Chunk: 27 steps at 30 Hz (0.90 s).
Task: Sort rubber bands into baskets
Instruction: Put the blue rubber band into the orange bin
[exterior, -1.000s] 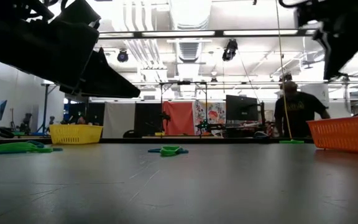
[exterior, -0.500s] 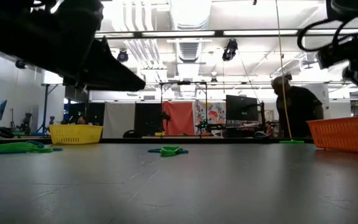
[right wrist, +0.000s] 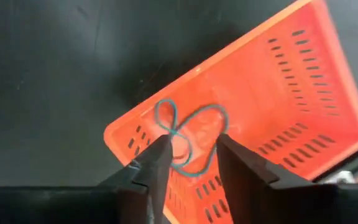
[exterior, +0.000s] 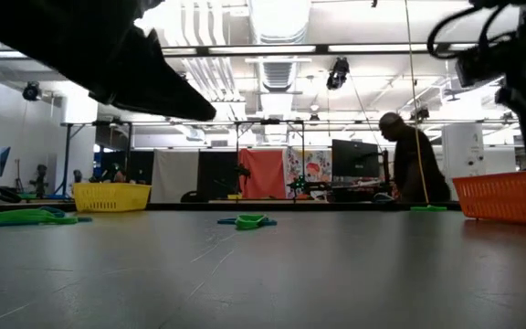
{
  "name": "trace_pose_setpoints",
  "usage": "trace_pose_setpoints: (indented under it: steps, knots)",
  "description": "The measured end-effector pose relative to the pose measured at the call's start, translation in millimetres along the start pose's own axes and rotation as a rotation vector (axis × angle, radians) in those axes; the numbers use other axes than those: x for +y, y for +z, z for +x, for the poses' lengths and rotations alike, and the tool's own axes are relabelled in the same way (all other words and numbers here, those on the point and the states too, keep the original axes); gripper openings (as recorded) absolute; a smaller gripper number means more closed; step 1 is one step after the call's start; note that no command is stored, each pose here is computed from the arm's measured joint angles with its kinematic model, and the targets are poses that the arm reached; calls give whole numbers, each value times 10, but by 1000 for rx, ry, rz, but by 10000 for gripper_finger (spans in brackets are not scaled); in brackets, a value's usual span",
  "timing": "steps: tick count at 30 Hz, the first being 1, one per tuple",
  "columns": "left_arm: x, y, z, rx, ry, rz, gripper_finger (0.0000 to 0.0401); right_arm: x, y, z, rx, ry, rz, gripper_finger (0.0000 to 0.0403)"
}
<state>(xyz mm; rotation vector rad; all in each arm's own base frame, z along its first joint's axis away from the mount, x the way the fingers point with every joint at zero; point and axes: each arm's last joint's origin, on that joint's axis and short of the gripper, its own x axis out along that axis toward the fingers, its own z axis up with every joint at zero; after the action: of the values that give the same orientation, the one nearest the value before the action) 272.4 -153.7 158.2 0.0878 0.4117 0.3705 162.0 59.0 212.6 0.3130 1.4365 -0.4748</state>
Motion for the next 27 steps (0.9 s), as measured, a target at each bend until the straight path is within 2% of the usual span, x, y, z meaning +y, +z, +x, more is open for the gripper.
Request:
trace_pose_setpoints:
  steps: [5,9,13,15,18,20,24,27]
  knots:
    - [-63,76,-87,13,-19,34,152,3,68,-224,-60,-31,10,149]
    - [-139,200,-258,5,-64,37,152,52,153,-396,-136,3,2,157]
    - [-199,310,-564,7,-126,92,152,220,363,-520,-434,100,12,156]
    - [-197,316,-721,4,-151,113,152,335,483,-536,-602,178,-37,153]
    - [-183,325,-918,-33,-182,77,152,443,639,-521,-808,281,-136,146]
    - [-174,296,-1013,-51,-183,46,152,478,756,-477,-914,334,-160,141]
    - [-177,184,-1154,-73,-190,1,152,489,971,-270,-935,339,-220,133]
    - [-155,36,-1152,-69,-166,-30,152,487,1147,-14,-866,257,-232,133]
